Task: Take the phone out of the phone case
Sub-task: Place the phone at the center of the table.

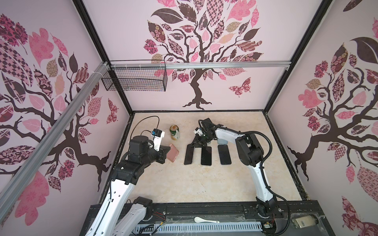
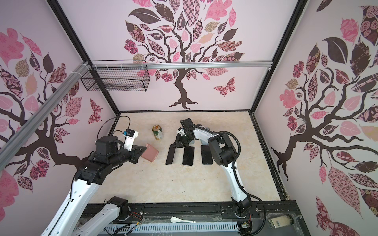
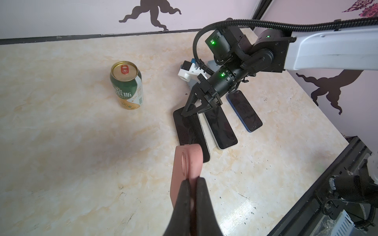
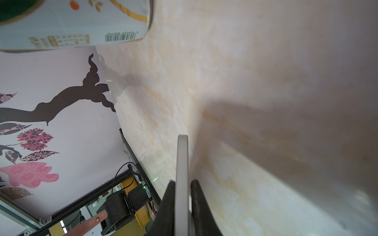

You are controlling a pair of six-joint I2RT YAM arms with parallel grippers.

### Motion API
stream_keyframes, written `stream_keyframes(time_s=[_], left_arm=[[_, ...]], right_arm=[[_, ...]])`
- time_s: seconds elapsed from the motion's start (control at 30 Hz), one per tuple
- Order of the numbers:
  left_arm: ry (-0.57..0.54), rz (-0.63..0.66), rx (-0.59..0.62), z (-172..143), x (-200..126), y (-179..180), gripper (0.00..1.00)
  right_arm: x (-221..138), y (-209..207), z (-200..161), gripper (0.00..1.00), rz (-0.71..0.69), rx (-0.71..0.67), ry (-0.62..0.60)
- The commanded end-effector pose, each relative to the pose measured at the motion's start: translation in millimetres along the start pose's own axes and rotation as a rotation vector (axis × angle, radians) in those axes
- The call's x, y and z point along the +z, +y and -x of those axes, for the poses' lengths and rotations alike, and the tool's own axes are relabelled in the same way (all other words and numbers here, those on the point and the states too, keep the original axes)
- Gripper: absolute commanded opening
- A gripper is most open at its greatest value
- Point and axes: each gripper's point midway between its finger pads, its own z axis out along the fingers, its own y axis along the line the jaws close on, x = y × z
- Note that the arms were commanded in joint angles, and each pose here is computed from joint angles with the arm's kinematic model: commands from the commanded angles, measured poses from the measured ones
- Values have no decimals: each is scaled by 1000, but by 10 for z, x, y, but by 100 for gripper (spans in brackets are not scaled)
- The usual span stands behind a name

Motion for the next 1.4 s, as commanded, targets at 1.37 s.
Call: stream_keyframes(time_s=[1.37], left_arm=[[26,-18,7,-116,47,-5,0]], right_arm=[[-149,-204,66,29,-139,5,-48]])
